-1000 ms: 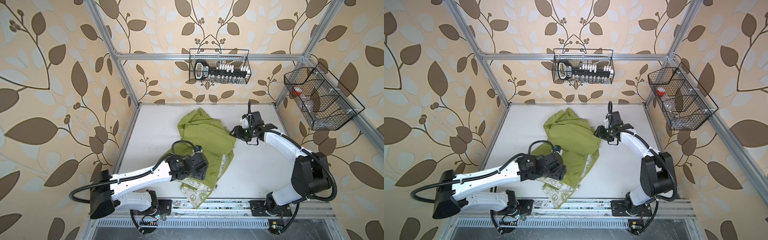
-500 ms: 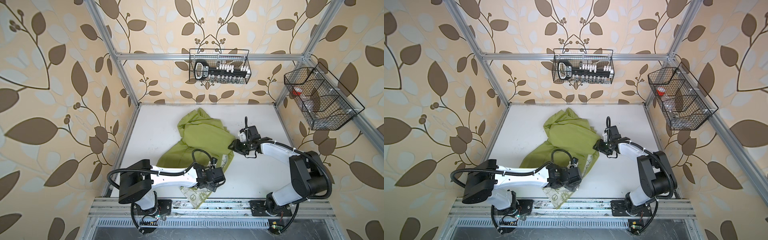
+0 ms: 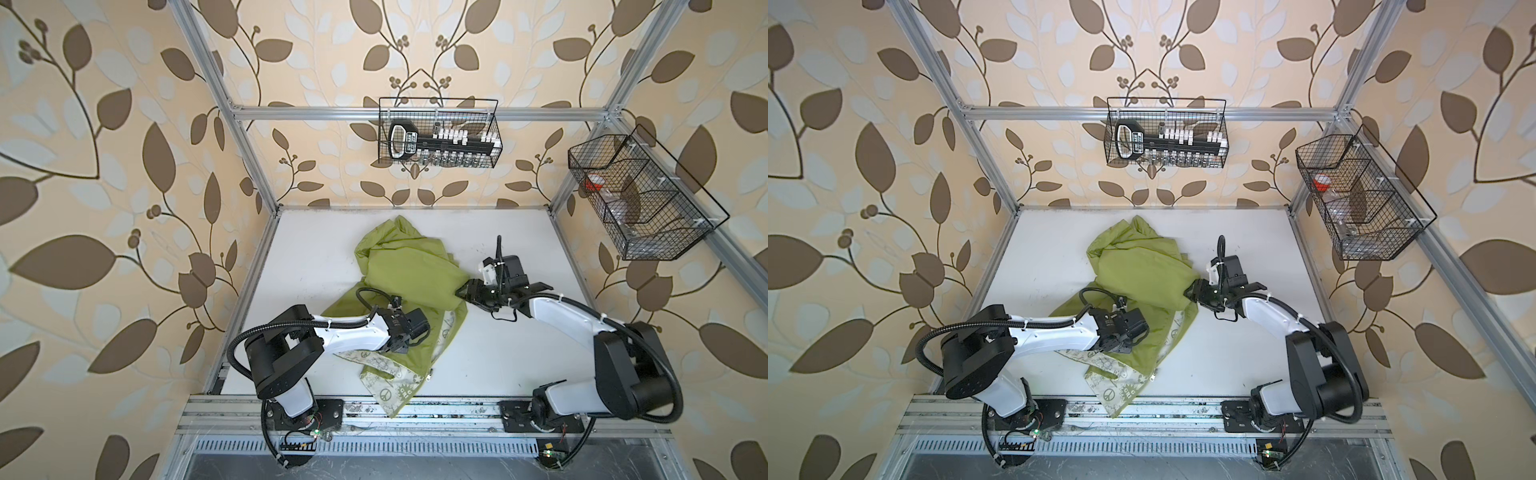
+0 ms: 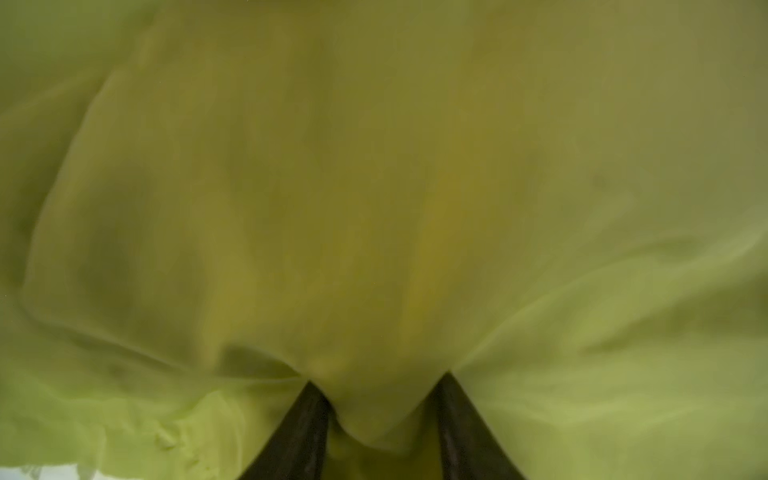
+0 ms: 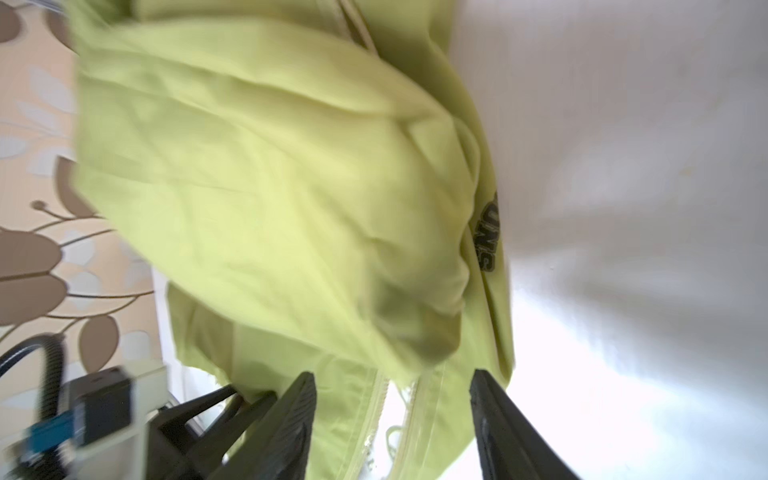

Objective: Zip up the jacket

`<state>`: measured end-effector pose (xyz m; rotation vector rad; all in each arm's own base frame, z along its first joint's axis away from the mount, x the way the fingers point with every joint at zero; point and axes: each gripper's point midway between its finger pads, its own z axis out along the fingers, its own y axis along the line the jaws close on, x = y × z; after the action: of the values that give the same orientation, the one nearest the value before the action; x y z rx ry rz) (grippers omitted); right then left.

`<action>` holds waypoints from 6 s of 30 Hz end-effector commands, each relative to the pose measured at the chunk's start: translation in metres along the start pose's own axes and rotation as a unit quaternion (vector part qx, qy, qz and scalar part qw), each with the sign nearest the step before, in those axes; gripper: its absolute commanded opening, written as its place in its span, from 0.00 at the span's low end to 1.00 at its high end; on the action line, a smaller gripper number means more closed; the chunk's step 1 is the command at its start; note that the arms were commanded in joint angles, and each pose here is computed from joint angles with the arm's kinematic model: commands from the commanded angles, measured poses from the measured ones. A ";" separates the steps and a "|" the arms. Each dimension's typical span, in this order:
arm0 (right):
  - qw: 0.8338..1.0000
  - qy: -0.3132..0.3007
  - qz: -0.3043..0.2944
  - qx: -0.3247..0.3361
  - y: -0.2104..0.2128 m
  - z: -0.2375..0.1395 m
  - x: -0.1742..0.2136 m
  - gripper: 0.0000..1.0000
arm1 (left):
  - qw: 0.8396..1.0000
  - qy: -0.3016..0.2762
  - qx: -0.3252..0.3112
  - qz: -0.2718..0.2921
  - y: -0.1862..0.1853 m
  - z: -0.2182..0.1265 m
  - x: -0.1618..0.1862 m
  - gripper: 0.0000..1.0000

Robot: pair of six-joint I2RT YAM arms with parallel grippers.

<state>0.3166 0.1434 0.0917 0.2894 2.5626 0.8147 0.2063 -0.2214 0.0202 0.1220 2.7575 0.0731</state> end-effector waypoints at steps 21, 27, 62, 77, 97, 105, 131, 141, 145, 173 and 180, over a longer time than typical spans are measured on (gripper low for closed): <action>0.998 0.045 0.051 0.014 -0.031 0.043 0.049 0.43 | 0.999 0.017 0.008 -0.033 0.009 0.001 -0.021 0.00; 0.997 0.054 0.056 0.017 -0.030 0.063 0.039 0.33 | 0.999 0.009 0.019 -0.033 0.006 -0.007 -0.028 0.00; 0.981 -0.162 -0.042 0.094 0.085 -0.142 -0.204 0.00 | 0.983 -0.046 0.115 -0.132 0.058 -0.076 -0.064 0.00; 0.952 -0.247 -0.016 0.181 0.039 -0.221 -0.231 0.00 | 0.975 -0.078 0.139 -0.155 0.078 -0.114 -0.056 0.00; 0.988 -0.037 -0.133 0.066 0.194 0.021 -0.116 0.00 | 0.987 0.006 0.058 -0.153 0.075 -0.026 -0.021 0.06; 0.985 -0.012 -0.170 0.041 0.210 0.017 -0.108 0.48 | 0.987 -0.023 0.029 -0.155 0.096 -0.056 -0.030 0.57; 0.995 -0.013 -0.051 0.083 -0.018 -0.091 0.024 0.61 | 0.965 -0.007 0.260 0.007 -0.142 -0.131 -0.160 0.81; 0.998 0.025 -0.003 0.063 -0.056 -0.058 0.094 0.67 | 0.968 -0.002 0.249 0.030 -0.197 -0.085 -0.199 0.83; 0.997 0.036 -0.005 0.066 -0.056 -0.043 0.101 0.69 | 0.974 -0.003 0.223 0.035 -0.198 -0.067 -0.208 0.83; 1.000 0.005 -0.013 0.017 -0.019 -0.046 0.071 0.00 | 0.964 -0.070 0.256 -0.022 -0.182 -0.066 -0.281 0.00; 0.992 -0.063 -0.069 0.085 0.012 -0.112 0.008 0.00 | 0.919 -0.159 0.345 -0.103 -0.153 -0.147 -0.349 0.00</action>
<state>0.2638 0.1222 0.1701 0.2128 2.4432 0.6883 0.4384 -0.4235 0.1486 0.1296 2.6226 -0.6673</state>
